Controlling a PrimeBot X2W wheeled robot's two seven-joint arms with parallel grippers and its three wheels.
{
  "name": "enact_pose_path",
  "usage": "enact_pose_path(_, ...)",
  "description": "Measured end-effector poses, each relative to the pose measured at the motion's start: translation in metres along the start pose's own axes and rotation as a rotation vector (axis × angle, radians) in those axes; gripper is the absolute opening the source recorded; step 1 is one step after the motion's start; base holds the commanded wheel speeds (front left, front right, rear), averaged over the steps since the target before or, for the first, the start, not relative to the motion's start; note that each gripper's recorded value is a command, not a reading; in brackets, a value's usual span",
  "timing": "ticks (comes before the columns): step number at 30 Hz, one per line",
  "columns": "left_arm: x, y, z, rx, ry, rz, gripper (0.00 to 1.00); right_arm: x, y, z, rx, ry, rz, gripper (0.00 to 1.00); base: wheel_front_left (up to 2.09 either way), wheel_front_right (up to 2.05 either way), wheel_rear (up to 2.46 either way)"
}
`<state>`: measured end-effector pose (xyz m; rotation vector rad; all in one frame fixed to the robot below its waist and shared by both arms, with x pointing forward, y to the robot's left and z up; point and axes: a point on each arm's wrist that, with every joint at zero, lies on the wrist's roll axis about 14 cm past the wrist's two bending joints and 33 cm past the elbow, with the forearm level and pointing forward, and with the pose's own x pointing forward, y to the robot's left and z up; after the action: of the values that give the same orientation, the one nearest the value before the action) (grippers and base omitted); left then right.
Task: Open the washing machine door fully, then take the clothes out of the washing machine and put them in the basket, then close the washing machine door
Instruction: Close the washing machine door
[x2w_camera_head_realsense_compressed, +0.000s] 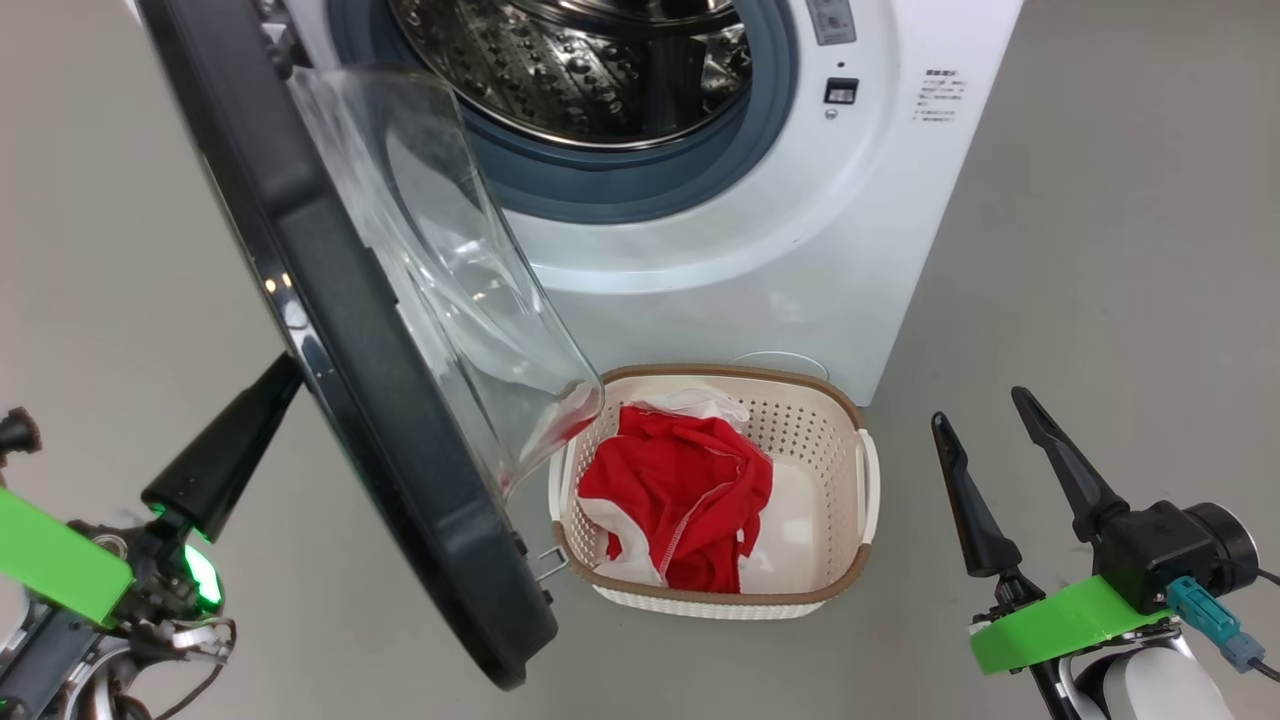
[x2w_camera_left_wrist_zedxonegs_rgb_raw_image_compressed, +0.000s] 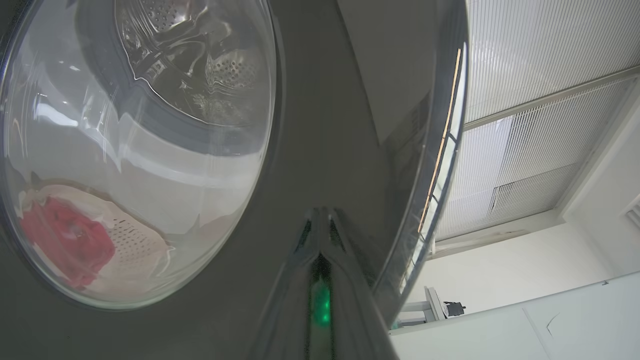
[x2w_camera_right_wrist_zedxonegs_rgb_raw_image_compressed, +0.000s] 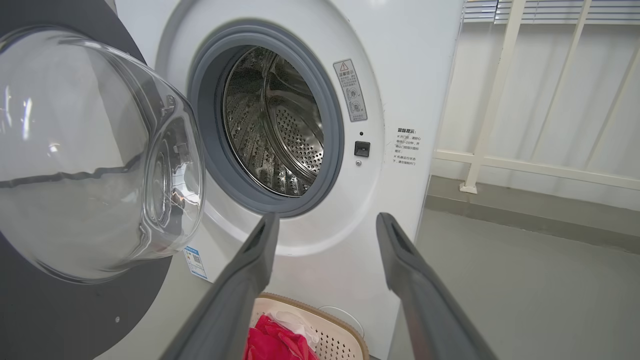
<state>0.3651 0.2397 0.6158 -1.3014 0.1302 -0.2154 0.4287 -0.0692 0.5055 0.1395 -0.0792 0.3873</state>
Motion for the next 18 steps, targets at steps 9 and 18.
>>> enact_pose_path(9, 0.006, 0.000, -0.003, -0.010, -0.002, -0.009, 0.00, -0.005, -0.008, 0.000, -0.004, 0.001, -0.024, 1.00, 0.00, 0.00, 0.00)
enact_pose_path(18, -0.003, 0.020, 0.007, 0.057, -0.116, 0.054, 0.29, -0.005, -0.009, 0.001, -0.003, -0.001, -0.030, 1.00, 0.00, 0.00, 0.00)
